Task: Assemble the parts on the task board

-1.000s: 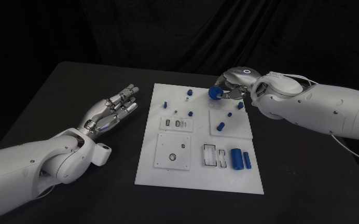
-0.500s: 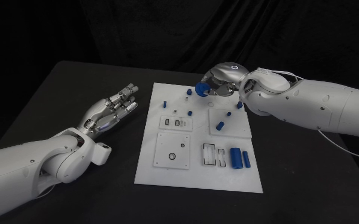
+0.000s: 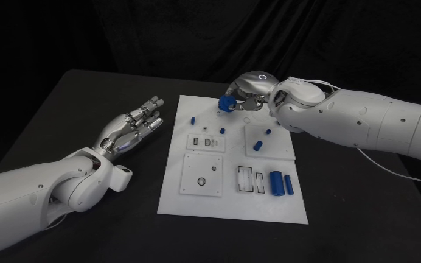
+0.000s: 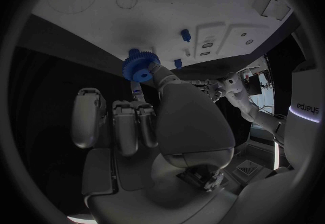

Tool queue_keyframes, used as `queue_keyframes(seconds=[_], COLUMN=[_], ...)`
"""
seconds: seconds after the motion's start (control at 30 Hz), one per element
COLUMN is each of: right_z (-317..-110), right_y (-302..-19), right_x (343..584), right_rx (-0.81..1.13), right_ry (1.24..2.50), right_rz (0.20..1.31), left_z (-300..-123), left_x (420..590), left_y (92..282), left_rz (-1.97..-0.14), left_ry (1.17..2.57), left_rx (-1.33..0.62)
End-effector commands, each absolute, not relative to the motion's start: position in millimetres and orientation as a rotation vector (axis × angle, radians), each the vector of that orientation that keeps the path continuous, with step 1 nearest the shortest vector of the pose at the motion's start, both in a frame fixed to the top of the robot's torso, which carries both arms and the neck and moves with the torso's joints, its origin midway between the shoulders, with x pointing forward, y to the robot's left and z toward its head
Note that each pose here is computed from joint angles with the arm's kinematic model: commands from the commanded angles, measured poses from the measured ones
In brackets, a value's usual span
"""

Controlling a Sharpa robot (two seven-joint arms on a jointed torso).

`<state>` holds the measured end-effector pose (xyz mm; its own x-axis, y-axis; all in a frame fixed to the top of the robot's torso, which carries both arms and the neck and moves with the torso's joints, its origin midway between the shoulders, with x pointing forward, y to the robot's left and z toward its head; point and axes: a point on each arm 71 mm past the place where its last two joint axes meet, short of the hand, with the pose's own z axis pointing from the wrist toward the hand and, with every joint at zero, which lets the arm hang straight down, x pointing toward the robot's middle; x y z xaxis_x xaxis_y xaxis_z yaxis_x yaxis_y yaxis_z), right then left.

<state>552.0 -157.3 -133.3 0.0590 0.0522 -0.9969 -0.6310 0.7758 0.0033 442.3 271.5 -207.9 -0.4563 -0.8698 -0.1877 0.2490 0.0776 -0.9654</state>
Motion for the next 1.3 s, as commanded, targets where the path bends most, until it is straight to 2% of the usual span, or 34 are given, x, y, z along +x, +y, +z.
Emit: queue_keyframes(seconds=[0.03,0.4,1.3], right_z=[-137.5,-148.4,-156.1], right_y=[-154.6,-142.8,-128.7], right_x=[552.4,550.7,552.7], right_rx=[-0.520,-0.546,-0.562], right_ry=[1.457,1.512,1.572], right_rz=[0.548,0.561,0.549], left_z=[-191.9,-192.0,-193.3], left_x=[437.0,437.3,439.8], left_y=[269.1,268.6,267.9], left_rz=[-1.693,-1.695,-1.693], left_ry=[1.243,1.244,1.250], left_rx=[-0.525,-0.525,-0.526])
